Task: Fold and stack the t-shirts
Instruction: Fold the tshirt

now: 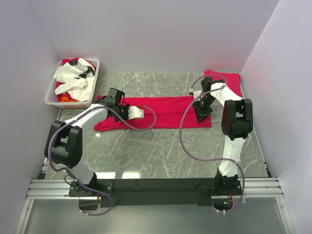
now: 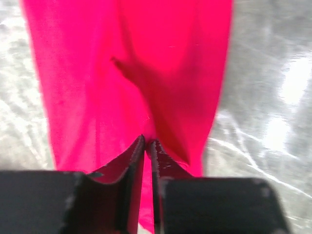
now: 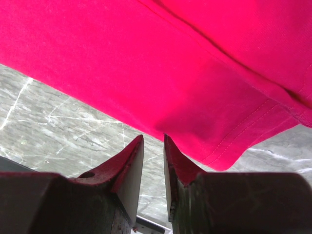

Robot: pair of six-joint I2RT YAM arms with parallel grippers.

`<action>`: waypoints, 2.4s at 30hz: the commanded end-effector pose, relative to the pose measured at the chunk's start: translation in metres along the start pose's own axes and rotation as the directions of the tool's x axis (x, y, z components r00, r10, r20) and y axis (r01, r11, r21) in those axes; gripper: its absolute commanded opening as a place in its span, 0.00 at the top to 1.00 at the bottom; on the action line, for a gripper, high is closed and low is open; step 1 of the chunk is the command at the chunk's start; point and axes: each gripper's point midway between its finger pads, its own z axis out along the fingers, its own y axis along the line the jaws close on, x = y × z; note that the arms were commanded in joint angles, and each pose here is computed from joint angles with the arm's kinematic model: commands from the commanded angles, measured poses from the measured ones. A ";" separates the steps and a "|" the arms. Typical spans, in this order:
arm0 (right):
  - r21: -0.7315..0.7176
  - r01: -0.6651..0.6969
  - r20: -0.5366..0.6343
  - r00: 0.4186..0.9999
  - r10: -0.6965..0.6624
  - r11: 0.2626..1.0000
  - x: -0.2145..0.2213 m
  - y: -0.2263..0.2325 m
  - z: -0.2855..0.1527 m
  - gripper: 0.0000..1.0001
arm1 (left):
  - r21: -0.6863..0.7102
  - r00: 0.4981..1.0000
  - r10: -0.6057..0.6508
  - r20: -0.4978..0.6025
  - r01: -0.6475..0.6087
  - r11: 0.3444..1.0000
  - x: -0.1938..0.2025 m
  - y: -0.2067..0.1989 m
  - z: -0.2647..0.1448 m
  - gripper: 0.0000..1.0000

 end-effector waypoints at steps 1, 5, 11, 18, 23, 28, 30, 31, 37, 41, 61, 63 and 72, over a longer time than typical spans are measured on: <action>0.001 0.002 0.011 1.000 -0.002 1.000 -0.005 -0.006 -0.004 0.70 | 0.084 0.999 0.003 0.033 -0.006 0.996 -0.004 -0.019 0.002 0.87; -0.001 -0.001 0.011 1.000 0.001 1.000 -0.004 -0.006 -0.003 0.70 | 0.075 0.999 -0.016 0.029 0.014 0.997 -0.003 -0.013 0.006 0.92; 0.002 -0.001 0.014 1.000 0.001 1.000 -0.004 -0.007 -0.003 0.70 | -0.025 0.999 -0.042 0.022 0.043 0.999 -0.001 0.017 0.009 0.99; -0.025 -0.007 0.012 1.000 0.008 1.000 -0.003 -0.002 -0.005 0.70 | -0.115 0.996 -0.084 -0.007 0.083 0.990 0.022 0.110 0.032 0.99; -0.032 -0.003 0.015 1.000 0.003 0.999 -0.001 0.002 -0.009 0.69 | -0.205 0.999 -0.051 -0.002 0.049 0.977 0.024 0.164 0.045 0.84; -0.038 -0.001 0.017 1.000 0.001 0.999 0.002 0.007 -0.011 0.69 | -0.292 0.994 -0.104 0.028 0.108 0.950 0.032 0.191 0.040 0.53; -0.038 0.004 0.013 1.000 -0.004 0.999 0.005 0.009 -0.008 0.69 | -0.315 0.985 -0.159 0.067 0.172 0.933 0.029 0.198 0.023 0.53; -0.033 0.012 0.010 1.000 -0.012 0.999 0.006 0.011 -0.008 0.70 | -0.303 0.976 -0.197 0.096 0.217 0.928 0.031 0.197 0.013 0.53; 0.010 0.018 -0.046 0.999 -0.017 1.000 0.016 0.010 0.015 0.74 | -0.177 0.848 -0.502 0.169 0.527 0.831 0.047 0.143 -0.044 0.57; 0.043 0.009 -0.106 0.994 -0.005 0.999 0.027 0.000 0.029 0.76 | -0.057 0.755 -0.645 0.118 0.653 0.755 0.057 0.079 -0.052 0.61; 0.151 0.068 -0.225 0.974 -0.033 0.986 0.074 -0.017 0.028 0.78 | 0.120 0.632 -0.726 -0.270 0.770 0.626 0.110 -0.097 -0.023 0.69; 0.134 0.083 -0.220 0.974 -0.052 0.987 0.079 -0.012 0.021 0.78 | 0.138 0.635 -0.733 -0.244 0.771 0.622 0.101 -0.093 -0.035 0.67; 0.054 0.074 -0.039 0.997 -0.072 0.996 0.031 0.011 -0.017 0.73 | 0.066 0.627 -0.777 0.048 0.774 0.629 0.057 0.050 -0.089 0.59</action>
